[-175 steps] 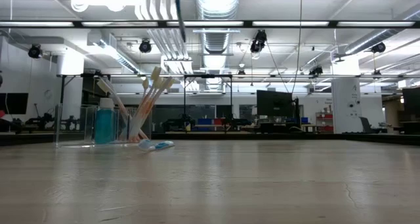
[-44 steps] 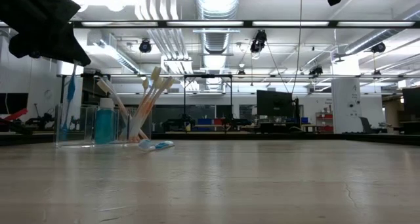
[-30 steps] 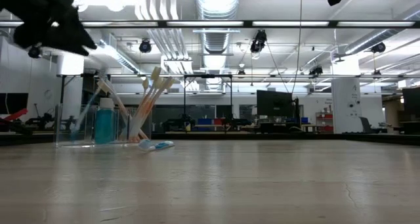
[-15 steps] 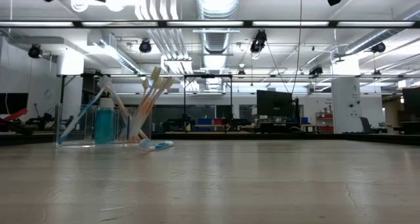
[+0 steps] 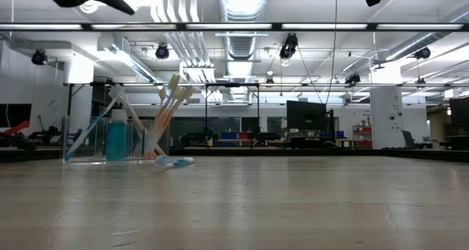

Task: Pick & Place toothbrushing station
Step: Put the blue toothbrush into the transparent organizer

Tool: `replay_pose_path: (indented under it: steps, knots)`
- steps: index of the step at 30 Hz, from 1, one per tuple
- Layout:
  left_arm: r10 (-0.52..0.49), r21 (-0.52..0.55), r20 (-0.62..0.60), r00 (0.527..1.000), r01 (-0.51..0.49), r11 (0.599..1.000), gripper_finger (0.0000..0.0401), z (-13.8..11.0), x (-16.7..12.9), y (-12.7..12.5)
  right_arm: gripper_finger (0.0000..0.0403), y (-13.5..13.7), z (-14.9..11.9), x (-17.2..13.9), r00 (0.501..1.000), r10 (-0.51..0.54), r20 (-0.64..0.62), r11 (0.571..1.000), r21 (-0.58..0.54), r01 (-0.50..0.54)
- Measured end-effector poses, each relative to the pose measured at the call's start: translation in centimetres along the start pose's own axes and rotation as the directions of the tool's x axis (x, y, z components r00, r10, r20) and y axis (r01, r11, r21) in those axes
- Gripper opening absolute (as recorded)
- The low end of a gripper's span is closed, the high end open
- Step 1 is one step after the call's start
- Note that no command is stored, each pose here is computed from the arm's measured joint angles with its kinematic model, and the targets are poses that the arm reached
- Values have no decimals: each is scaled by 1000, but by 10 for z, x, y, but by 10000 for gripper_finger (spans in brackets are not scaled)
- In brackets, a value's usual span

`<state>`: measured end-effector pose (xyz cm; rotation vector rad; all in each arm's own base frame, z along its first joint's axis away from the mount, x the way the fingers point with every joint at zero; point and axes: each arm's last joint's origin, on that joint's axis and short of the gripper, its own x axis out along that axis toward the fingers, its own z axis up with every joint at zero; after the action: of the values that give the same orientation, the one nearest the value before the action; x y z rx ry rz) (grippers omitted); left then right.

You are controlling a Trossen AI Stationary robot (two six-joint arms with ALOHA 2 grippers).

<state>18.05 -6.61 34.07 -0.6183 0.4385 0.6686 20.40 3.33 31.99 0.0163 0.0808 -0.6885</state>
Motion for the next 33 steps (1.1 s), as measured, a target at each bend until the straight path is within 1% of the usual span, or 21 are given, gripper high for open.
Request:
replay_pose_path:
  steps: [2,4,7,9,13,17,22,24,26,28,29,31,33]
  knots:
    - [26,-117,-28,999,-29,993,185,1,8,1,13,0,0,0,1000,0,0,1000,-1,0]
    - [45,-201,-83,996,-61,978,185,3,18,1,13,0,0,0,1000,0,0,1000,0,0]
    - [19,-266,-194,981,-71,961,185,3,36,-4,13,0,0,0,1000,0,0,1000,0,0]
    - [5,-253,-243,970,-68,965,185,-1,48,-10,13,0,0,0,1000,0,0,1000,0,0]
    - [30,-190,-270,962,-84,978,185,-12,73,-23,13,0,0,0,1000,0,0,1000,1,0]
    - [56,-144,-339,939,-110,983,185,-28,92,-32,13,0,0,0,1000,0,0,1000,0,0]
    - [76,-159,-445,893,-162,974,185,-52,112,-40,13,0,0,0,1000,0,0,1000,1,0]
    - [76,-135,-457,886,-153,979,185,-61,116,-44,13,0,0,0,1000,0,0,1000,-1,0]
    - [65,-91,-437,897,-116,989,185,-72,118,-52,13,0,0,0,1000,1,0,1000,1,-1]
    - [61,-37,-360,931,-79,996,185,-84,115,-60,13,0,0,0,1000,0,0,1000,-1,0]
    - [71,-17,-304,950,-80,997,185,-90,112,-63,13,0,0,0,1000,0,1,1000,0,0]
    - [92,-22,-170,981,-97,995,184,-102,104,-67,13,0,0,0,1000,0,1,1000,1,0]
    - [102,-31,-42,994,-103,994,184,-114,98,-71,13,0,0,0,1000,0,1,1000,0,0]
